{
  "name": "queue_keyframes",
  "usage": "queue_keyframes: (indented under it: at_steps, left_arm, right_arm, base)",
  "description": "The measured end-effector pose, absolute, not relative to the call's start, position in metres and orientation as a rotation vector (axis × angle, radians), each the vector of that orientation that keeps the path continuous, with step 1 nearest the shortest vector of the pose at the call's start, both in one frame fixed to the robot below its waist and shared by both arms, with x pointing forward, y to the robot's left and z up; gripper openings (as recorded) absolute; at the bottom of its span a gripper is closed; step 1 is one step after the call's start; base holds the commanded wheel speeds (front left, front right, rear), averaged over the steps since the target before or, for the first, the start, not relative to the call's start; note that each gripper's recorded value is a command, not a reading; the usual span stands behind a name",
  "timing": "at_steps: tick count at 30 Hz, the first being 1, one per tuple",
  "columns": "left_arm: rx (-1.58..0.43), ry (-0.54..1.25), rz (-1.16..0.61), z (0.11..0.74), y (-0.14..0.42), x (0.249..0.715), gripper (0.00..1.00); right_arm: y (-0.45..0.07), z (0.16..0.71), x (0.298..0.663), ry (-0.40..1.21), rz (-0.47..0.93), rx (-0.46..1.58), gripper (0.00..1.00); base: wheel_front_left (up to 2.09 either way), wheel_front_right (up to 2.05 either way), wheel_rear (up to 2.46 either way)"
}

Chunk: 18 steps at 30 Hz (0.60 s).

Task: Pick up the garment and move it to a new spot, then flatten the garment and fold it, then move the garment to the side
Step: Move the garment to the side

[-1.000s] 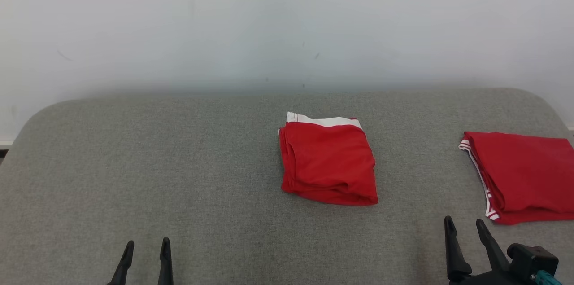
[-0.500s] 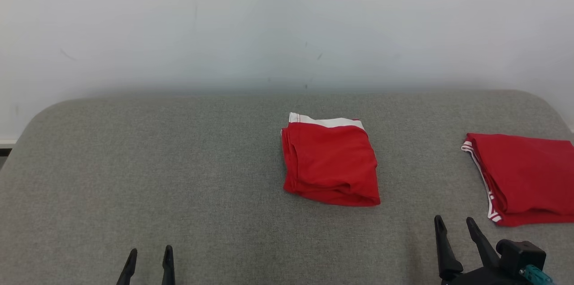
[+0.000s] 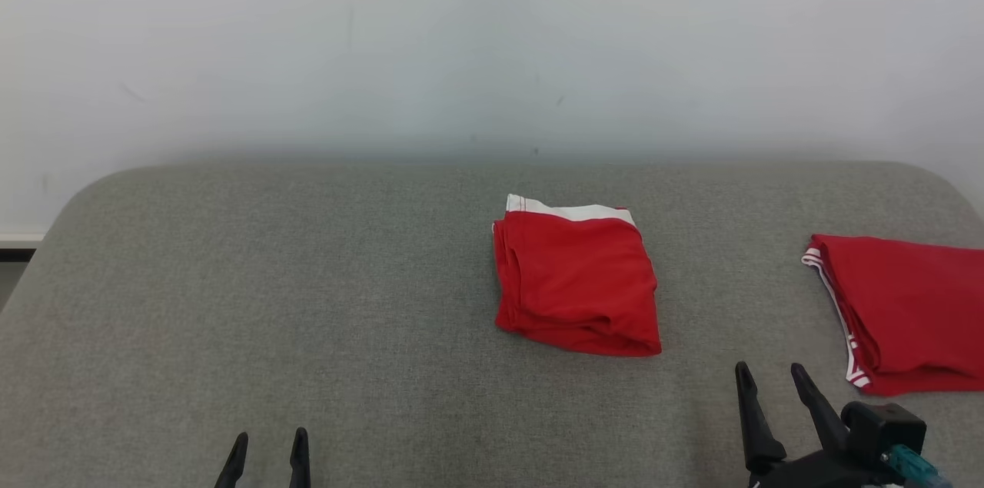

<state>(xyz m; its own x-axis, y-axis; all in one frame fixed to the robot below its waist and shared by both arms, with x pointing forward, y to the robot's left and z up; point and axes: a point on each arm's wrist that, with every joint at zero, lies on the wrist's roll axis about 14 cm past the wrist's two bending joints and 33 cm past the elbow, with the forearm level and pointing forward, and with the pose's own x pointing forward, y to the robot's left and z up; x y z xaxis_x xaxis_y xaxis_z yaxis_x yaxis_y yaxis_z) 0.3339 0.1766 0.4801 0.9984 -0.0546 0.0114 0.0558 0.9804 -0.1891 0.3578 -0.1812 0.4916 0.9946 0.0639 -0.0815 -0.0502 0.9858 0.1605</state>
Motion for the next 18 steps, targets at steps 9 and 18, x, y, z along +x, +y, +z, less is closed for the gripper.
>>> queue_keyframes:
  at_steps: [9,18]
  left_arm:
    - [-0.195,-0.004,-0.029,0.479,0.184,0.333,1.00]
    - [-0.188,-0.002,-0.020,0.479,0.187,0.340,1.00]
  right_arm:
    - [-0.159,0.511,0.394,0.215,0.142,0.072,1.00]
    - [-0.158,0.517,0.454,0.597,0.141,0.132,1.00]
  base:
    - [0.00,0.00,0.00]
    - [0.00,0.00,0.00]
